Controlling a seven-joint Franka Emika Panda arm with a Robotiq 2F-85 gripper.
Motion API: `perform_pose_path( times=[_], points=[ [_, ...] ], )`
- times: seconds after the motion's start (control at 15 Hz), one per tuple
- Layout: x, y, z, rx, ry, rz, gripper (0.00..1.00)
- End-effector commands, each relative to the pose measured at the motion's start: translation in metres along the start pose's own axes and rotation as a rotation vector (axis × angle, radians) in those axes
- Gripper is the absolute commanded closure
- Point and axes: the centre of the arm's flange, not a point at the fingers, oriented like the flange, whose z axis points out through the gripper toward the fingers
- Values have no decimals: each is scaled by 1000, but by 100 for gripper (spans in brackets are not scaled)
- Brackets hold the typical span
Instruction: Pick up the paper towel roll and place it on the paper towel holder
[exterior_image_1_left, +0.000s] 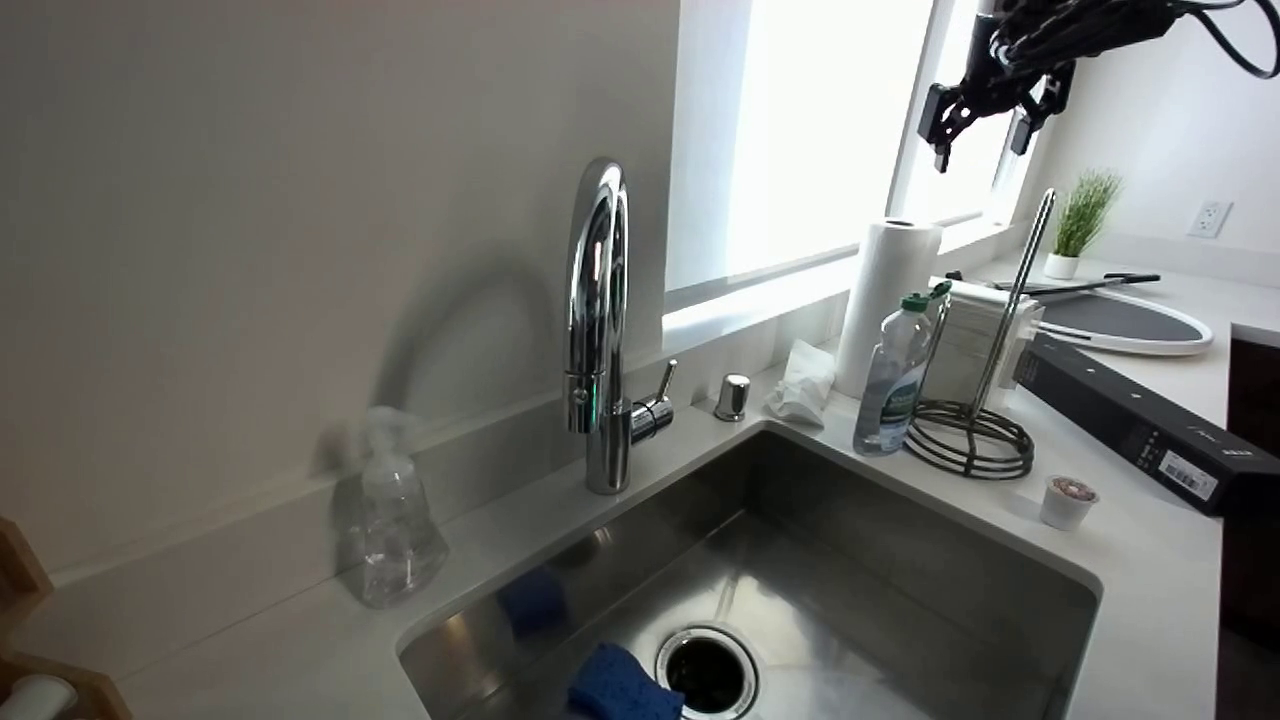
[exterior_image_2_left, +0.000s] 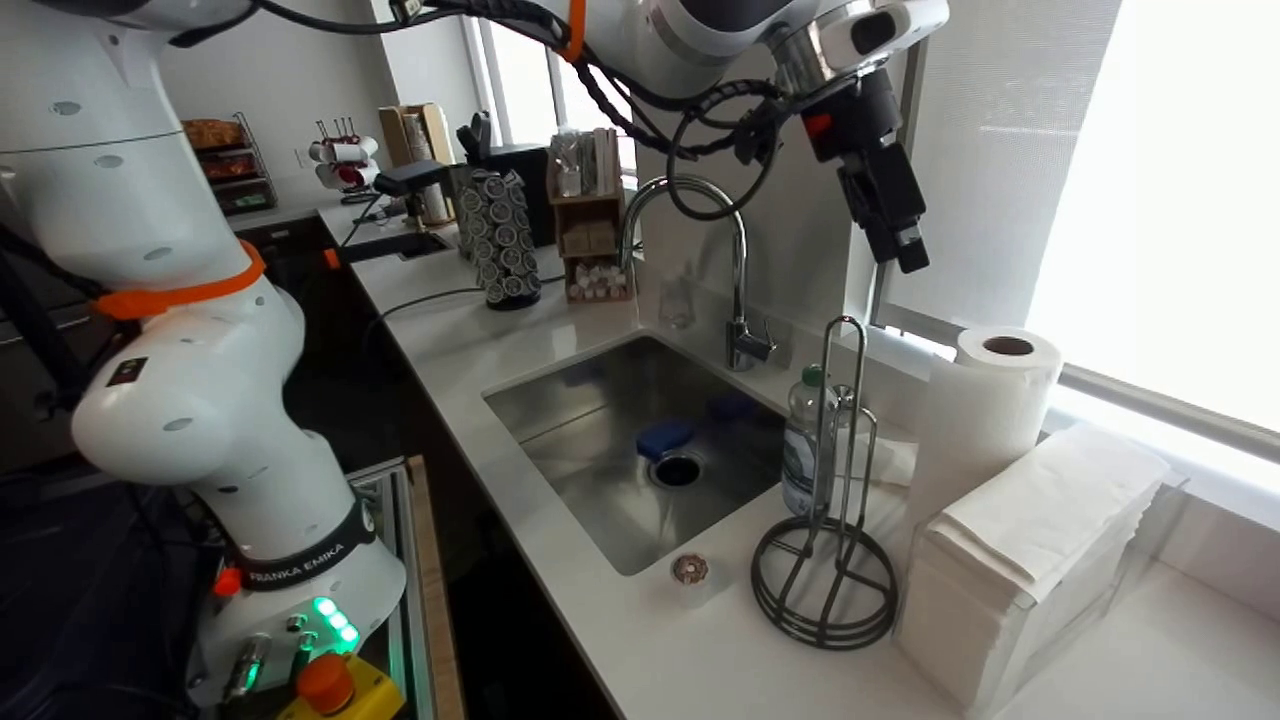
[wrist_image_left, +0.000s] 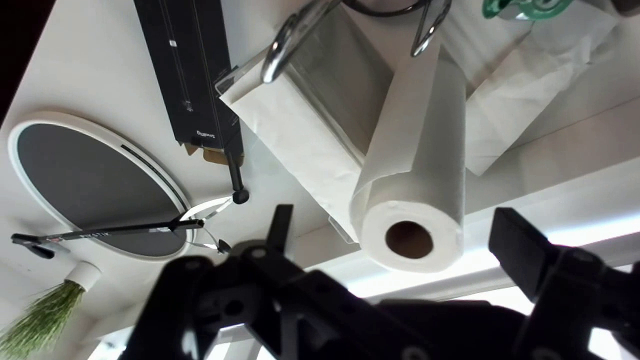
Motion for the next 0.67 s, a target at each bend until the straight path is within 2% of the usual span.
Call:
perform_pose_path(
  times=[0.0,0.27,0.4,0.6],
  points=[
    [0,1,1,-2,-2,1,0],
    [-1,-4,-4,5,6,-8,0],
    [18,1,0,53,49,49,0],
    [30,19,16,125,27,157,0]
  ],
)
